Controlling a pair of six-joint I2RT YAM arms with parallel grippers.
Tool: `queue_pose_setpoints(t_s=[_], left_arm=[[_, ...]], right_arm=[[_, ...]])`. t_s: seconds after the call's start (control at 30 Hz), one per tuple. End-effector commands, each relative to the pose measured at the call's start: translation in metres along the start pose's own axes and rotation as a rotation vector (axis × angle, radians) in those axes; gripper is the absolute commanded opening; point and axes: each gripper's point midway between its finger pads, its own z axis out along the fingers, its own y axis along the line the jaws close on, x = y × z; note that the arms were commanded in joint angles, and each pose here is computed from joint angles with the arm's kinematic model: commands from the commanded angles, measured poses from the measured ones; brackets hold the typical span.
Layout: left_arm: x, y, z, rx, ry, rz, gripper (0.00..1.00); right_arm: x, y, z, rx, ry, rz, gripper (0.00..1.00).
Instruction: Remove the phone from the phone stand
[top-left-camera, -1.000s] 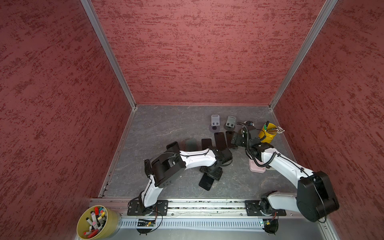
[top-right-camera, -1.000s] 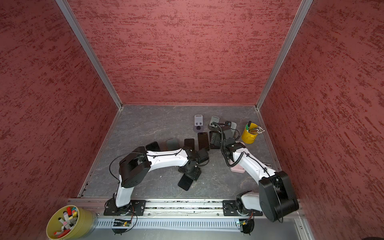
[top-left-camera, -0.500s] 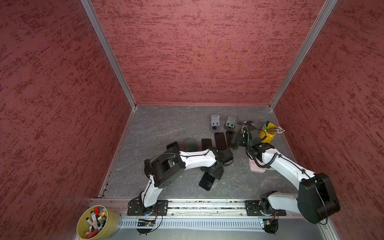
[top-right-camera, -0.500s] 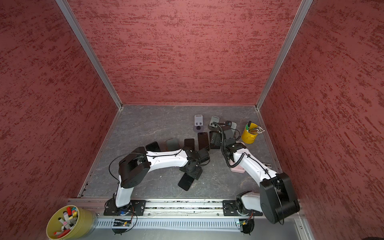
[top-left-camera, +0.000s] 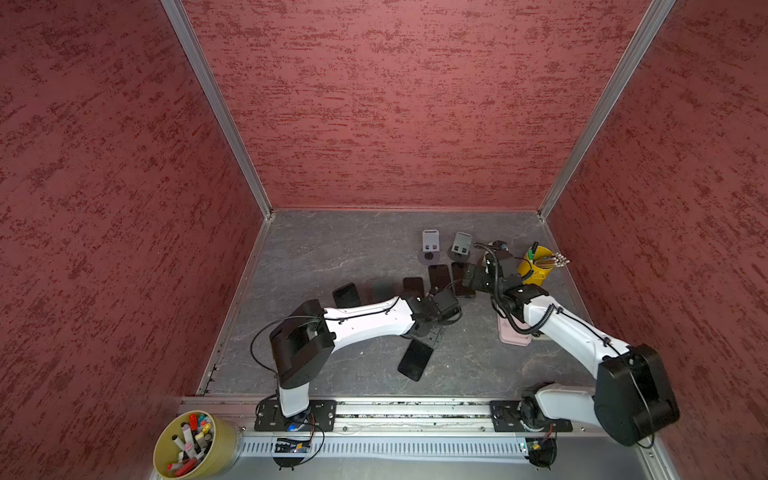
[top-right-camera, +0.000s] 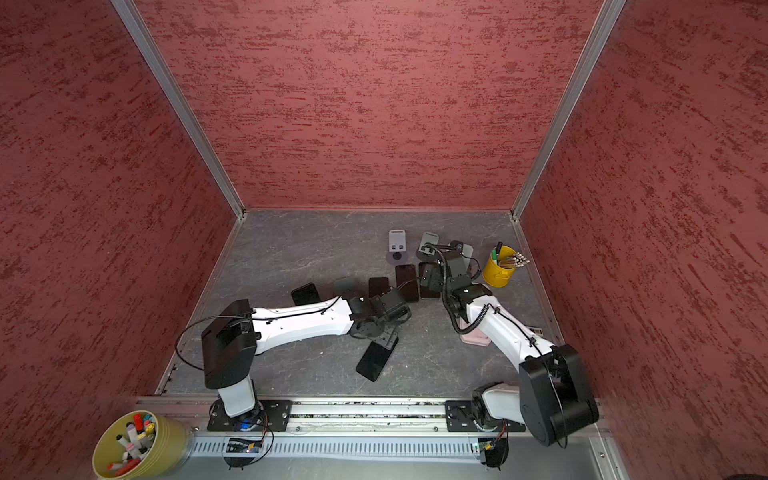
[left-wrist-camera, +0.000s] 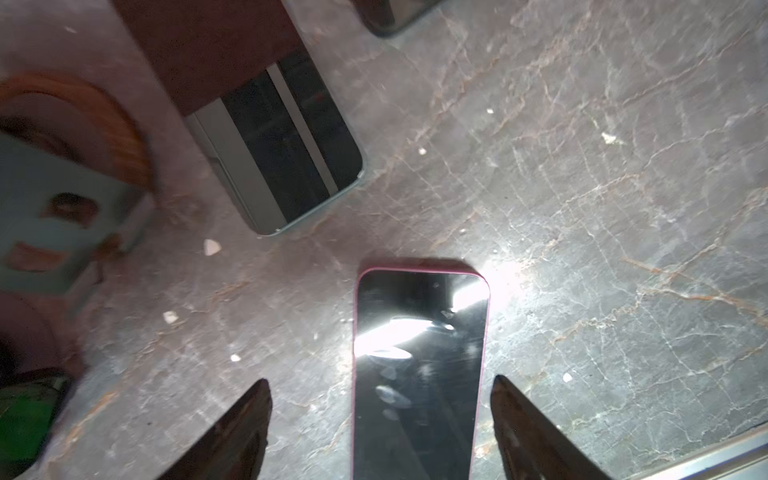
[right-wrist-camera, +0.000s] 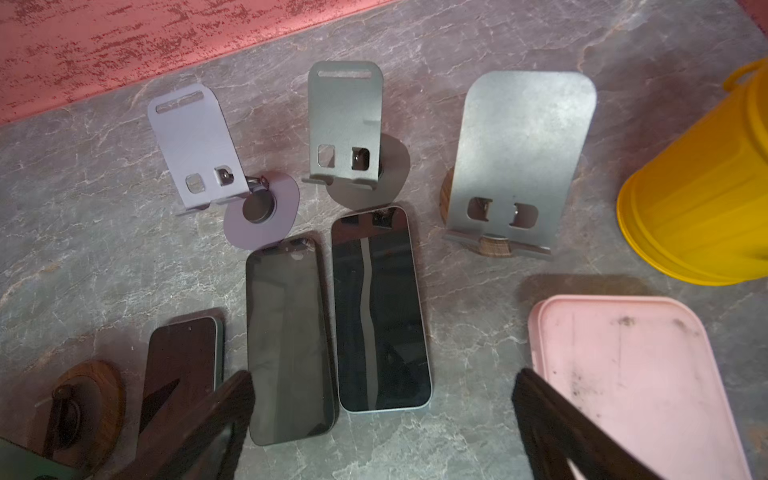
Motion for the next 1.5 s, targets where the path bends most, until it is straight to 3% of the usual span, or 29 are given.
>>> queue_pose_setpoints(t_s=[0.0,0.57,0.73,1.47], left_arm=[[-0.010,0.019,-0.008,-0.041,-0.079,-0.061,0.83],[0.000,0.105,-0.058,-0.049,-0.304,-0.349,0.86],[0.006,0.131,-0.075,-0.084,-0.375,-0.420,0.86],[0.046,0.238,-0.117,-0.170,-0.547,-0.681,0.92]], right_arm=[[-0.010,0.005,0.002,-0.016,-0.002,0.035,0.99],[-0.018,0.053,0.008,-0.143,0.021,0.037,0.99],[-0.019,0.085,0.005,-0.195,0.018,-0.004,0.99],[0.048,0.239,-0.009,-0.455,0.074,-0.291,0.99]])
